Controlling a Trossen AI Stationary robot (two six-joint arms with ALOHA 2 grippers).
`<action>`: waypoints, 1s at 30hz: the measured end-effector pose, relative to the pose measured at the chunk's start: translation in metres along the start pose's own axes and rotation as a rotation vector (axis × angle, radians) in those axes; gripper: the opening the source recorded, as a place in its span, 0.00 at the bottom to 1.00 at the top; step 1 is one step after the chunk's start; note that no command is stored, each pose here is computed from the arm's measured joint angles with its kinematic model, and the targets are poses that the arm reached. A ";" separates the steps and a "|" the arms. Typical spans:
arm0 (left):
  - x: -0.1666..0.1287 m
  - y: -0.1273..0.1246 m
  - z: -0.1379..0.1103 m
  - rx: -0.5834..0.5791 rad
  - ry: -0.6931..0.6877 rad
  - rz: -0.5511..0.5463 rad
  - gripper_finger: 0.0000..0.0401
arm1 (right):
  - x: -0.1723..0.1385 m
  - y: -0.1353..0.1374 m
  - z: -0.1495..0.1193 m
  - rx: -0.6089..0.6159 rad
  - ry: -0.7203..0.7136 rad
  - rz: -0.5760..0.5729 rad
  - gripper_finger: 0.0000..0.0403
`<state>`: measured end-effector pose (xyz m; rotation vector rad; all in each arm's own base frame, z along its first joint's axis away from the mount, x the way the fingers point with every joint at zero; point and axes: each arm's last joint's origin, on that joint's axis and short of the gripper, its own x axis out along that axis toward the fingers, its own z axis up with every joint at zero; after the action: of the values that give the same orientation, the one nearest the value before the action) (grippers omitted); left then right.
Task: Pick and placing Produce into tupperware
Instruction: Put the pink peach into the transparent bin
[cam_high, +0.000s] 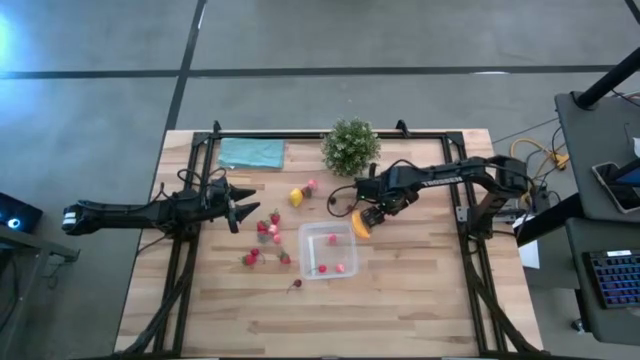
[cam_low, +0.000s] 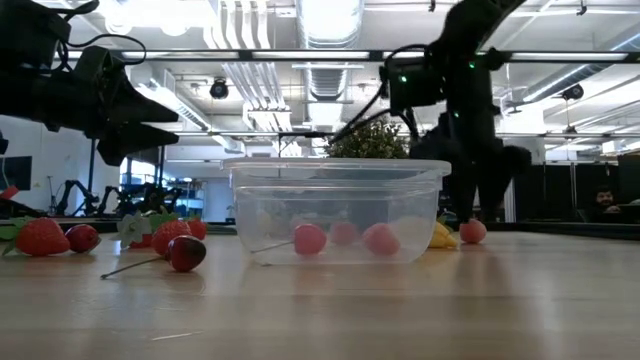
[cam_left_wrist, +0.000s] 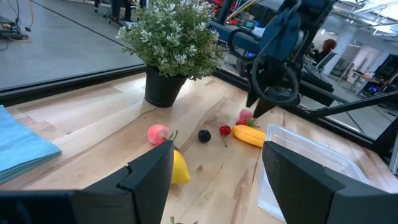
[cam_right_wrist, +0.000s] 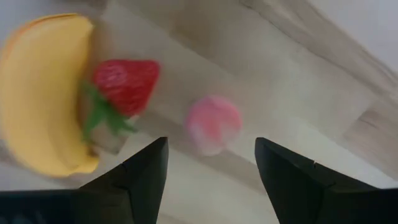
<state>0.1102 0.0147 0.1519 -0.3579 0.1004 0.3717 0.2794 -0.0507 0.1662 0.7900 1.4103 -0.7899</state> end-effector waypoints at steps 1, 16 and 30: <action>0.000 0.000 0.000 0.000 0.000 0.000 0.58 | 0.003 -0.002 -0.001 0.002 -0.006 0.008 0.58; 0.000 0.000 0.000 0.000 0.001 0.000 0.58 | 0.018 -0.011 -0.006 0.064 -0.105 0.007 0.56; 0.000 0.000 0.000 0.000 0.001 0.000 0.58 | 0.018 -0.010 -0.005 0.061 -0.108 0.027 0.30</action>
<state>0.1102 0.0147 0.1518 -0.3577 0.1012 0.3718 0.2687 -0.0516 0.1476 0.7998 1.2826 -0.8452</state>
